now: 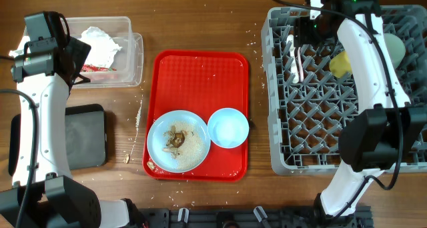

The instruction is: Sort waste into correct bins and load items into the dishwasher rack

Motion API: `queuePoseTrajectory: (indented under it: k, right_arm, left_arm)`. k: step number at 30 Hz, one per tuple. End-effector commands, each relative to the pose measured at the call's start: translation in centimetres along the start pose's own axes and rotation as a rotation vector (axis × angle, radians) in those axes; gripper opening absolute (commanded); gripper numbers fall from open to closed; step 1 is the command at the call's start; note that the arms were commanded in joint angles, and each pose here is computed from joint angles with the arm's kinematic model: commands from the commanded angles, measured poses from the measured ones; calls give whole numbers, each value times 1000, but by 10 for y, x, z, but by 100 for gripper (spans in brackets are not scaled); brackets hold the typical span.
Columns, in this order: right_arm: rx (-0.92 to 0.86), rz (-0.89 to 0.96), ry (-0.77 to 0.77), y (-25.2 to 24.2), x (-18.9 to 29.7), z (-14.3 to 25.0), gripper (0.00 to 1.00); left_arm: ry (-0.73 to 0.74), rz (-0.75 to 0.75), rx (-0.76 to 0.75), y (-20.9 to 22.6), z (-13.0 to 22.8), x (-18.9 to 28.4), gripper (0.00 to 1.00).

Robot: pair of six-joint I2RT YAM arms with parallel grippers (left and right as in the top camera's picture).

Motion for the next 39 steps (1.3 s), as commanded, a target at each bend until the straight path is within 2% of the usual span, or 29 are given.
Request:
queuePoseTrajectory:
  k: [1, 2, 3, 4, 5, 9, 11, 12, 13, 16, 18, 19, 21, 23, 24, 26, 28, 29, 31, 33, 35, 39]
  right_arm:
    - [-42, -37, 45, 7, -8, 9, 85]
    - [-60, -76, 47, 14, -7, 8, 87]
    - [-91, -107, 43, 19, -6, 6, 89]
    - [-126, -114, 25, 20, -4, 1, 98]
    - [-142, -117, 10, 21, -4, -3, 100]
    - [-198, -142, -73, 21, -1, -24, 100]
    - [-196, -167, -89, 25, 3, -29, 100]
    - [-195, -170, -107, 25, 3, -33, 100]
    - [-194, -172, -117, 25, 3, -35, 100]
    - [-168, -196, -122, 30, 4, -37, 100]
    - [-47, -324, -91, 51, 13, -28, 100]
    - [76, -456, -75, 72, 26, -17, 98]
    - [138, -583, -40, 97, 45, -2, 95]
    - [162, -603, 108, 126, 50, 38, 92]
    - [149, -558, 200, 139, 47, 62, 92]
    - [176, -403, 302, 164, 44, 101, 92]
    - [197, -216, 285, 187, 42, 127, 93]
    - [150, -107, 228, 203, 43, 137, 84]
    - [54, -62, 206, 224, 45, 154, 70]
    - [-106, -30, 237, 242, 42, 176, 69]
    - [-189, 7, 261, 245, 35, 188, 70]
    - [-454, 117, 316, 234, -8, 223, 70]
  left_arm:
    - [100, 62, -5, -7, 16, 1, 100]
    - [179, 135, -16, -18, 29, 4, 100]
    - [246, 234, -97, -34, 43, 10, 100]
    - [305, 336, -207, -52, 60, 19, 100]
    - [344, 379, -285, -62, 77, 27, 100]
    - [454, 403, -547, -86, 158, 61, 98]
    - [478, 448, -651, -101, 194, 77, 83]
    - [488, 454, -704, -106, 211, 83, 80]
    - [495, 450, -753, -108, 227, 86, 80]
    - [482, 407, -915, -116, 277, 85, 90]
    - [408, 351, -954, -117, 280, 77, 93]
    - [349, 315, -925, -118, 271, 72, 92]
    - [235, 260, -792, -120, 233, 70, 92]
    - [103, 236, -550, -115, 158, 69, 96]
    - [67, 226, -460, -107, 125, 62, 100]
    - [39, 153, -282, -78, 74, 40, 100]
    - [52, 73, -154, -42, 40, 19, 100]
    - [43, 37, -99, -25, 23, 11, 100]
    - [32, 5, -49, -8, 8, 5, 100]
    - [40, -32, -16, 9, 1, 1, 100]
    - [42, -39, -11, 12, 0, 1, 100]
    - [45, -42, -13, 13, 1, 1, 100]
Point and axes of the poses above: each gripper's point midway between its finger pads, its own x axis back along the fingers, its own y axis along the line the jaws close on, z = x × y, the point moved 1 cm from there along x, back along the fingers, and after that the axes turned 7 degrees about -x, right-handed, at the moved point
